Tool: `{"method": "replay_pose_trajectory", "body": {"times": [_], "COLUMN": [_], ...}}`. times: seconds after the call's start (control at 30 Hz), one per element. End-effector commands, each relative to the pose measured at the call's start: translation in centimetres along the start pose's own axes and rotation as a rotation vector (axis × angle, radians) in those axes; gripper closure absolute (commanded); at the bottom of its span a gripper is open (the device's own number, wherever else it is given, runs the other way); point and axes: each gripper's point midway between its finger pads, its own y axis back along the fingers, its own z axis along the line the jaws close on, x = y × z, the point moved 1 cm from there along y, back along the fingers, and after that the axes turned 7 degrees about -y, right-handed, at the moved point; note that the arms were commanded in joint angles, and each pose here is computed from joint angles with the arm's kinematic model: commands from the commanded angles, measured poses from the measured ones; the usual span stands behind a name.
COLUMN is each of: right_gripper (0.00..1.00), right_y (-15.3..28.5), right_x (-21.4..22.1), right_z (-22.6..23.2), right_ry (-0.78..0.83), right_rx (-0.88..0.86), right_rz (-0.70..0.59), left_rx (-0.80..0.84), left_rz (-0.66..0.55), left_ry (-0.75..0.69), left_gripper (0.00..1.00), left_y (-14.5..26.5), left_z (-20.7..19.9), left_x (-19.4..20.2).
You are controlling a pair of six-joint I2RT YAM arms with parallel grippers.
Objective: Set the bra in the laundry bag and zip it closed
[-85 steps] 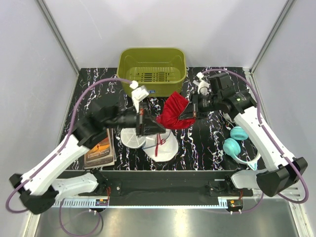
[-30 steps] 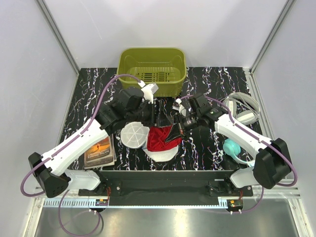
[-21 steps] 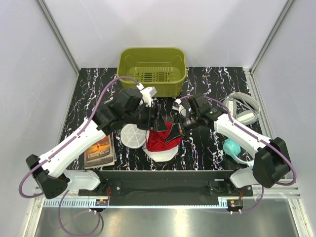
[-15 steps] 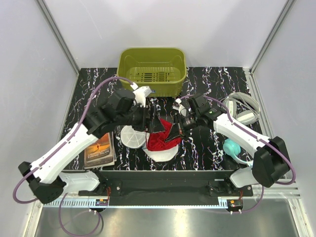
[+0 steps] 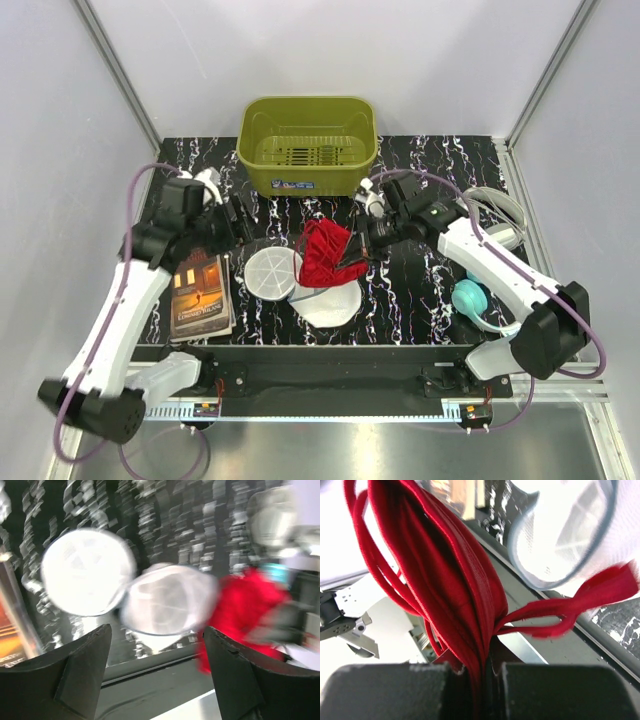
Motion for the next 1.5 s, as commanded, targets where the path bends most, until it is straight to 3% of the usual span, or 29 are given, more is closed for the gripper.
{"method": "replay_pose_trajectory", "body": {"times": [0.0, 0.13, 0.2, 0.33, 0.67, 0.97, 1.2, 1.37, 1.47], "right_gripper": [1.00, 1.00, 1.00, 1.00, 1.00, 1.00, 1.00, 1.00, 1.00], "right_y": [3.0, 4.7, 4.5, 3.8, 2.7, 1.8, 0.3, -0.8, -1.8], "right_x": [-0.9, -1.8, -2.2, -3.4, -3.7, -4.0, -4.9, -4.3, -3.5], "right_z": [4.3, 7.9, 8.4, 8.8, 7.8, 6.7, 6.0, 7.3, 7.1], "right_ry": [0.094, 0.140, 0.141, 0.155, 0.151, 0.135, 0.121, 0.116, 0.094], "right_rx": [-0.028, -0.092, -0.099, -0.100, -0.081, -0.063, -0.051, -0.137, -0.165], "right_rz": [-0.084, -0.115, -0.109, -0.103, -0.078, -0.062, -0.052, 0.000, 0.050], "left_rx": [-0.083, -0.208, -0.253, -0.332, -0.368, -0.379, -0.301, -0.244, -0.221], "left_rz": [0.132, 0.223, 0.233, 0.304, 0.445, 0.487, 0.430, 0.362, 0.322], "left_ry": [-0.061, -0.095, -0.114, -0.156, -0.175, -0.152, -0.132, -0.118, -0.105], "left_gripper": [0.22, 0.59, 0.58, 0.43, 0.37, 0.48, 0.88, 1.00, 1.00], "left_y": [-5.8, -11.0, -12.3, -14.8, -17.5, -19.3, -18.7, -16.4, -15.0], "left_z": [4.0, 9.0, 10.6, 13.4, 17.0, 18.3, 16.2, 13.9, 12.7], "left_x": [1.4, 2.5, 2.1, 3.1, 6.6, 8.5, 7.4, 5.8, 5.1]}}
